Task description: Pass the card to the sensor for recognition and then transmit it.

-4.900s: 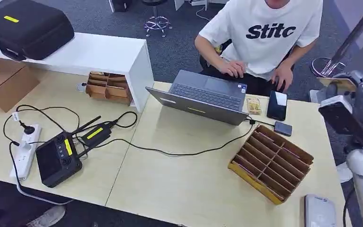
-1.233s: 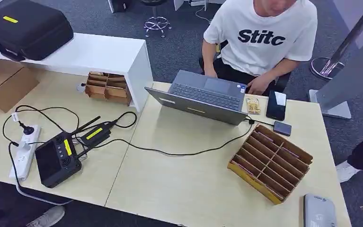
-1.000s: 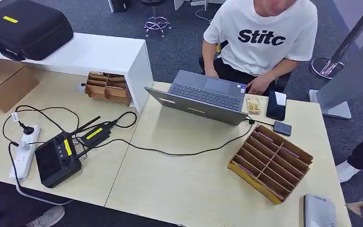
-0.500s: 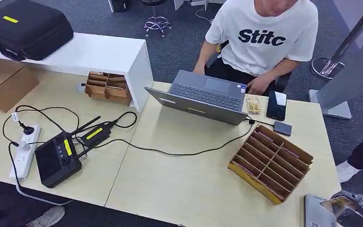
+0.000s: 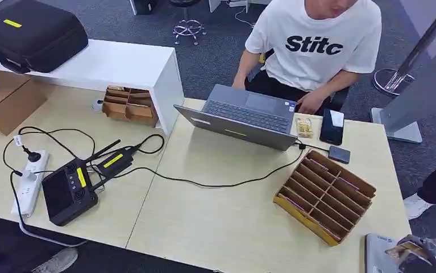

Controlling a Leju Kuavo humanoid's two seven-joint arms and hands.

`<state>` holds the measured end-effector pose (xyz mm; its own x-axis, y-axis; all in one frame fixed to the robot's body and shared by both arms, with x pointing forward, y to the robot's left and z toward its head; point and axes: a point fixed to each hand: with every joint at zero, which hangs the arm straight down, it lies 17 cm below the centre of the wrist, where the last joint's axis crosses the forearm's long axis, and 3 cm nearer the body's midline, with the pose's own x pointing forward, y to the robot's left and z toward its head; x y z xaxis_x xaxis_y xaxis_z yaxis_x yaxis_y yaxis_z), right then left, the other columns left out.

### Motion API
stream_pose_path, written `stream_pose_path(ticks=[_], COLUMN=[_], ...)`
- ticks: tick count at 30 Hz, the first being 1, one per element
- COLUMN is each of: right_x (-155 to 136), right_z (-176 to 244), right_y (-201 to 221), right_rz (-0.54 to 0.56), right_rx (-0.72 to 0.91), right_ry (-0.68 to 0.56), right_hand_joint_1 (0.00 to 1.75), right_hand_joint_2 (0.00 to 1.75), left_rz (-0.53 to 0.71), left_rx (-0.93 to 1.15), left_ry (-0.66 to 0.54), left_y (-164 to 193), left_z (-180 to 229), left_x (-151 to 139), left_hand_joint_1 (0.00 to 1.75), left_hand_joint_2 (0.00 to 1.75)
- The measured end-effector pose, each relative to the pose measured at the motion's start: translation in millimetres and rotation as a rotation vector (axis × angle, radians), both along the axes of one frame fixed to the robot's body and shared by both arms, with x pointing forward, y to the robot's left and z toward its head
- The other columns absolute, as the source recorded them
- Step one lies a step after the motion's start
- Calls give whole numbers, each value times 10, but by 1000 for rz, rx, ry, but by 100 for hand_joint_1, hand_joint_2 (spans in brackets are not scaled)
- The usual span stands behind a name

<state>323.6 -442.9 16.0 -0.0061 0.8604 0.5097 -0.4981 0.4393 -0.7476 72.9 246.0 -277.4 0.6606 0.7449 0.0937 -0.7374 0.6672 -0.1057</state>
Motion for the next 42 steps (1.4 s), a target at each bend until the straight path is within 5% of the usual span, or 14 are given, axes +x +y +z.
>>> stream_pose_path(ticks=[42], right_x=[-139], right_z=[-146], right_y=[39], right_rz=[68], right_rx=[-32], right_ry=[85], right_hand_joint_1=[175], right_hand_joint_2=[175], left_rz=[-13], left_rx=[6], left_ry=[3], left_y=[28], left_z=[-4], left_x=[3], left_hand_joint_1=[0], left_hand_joint_2=[175])
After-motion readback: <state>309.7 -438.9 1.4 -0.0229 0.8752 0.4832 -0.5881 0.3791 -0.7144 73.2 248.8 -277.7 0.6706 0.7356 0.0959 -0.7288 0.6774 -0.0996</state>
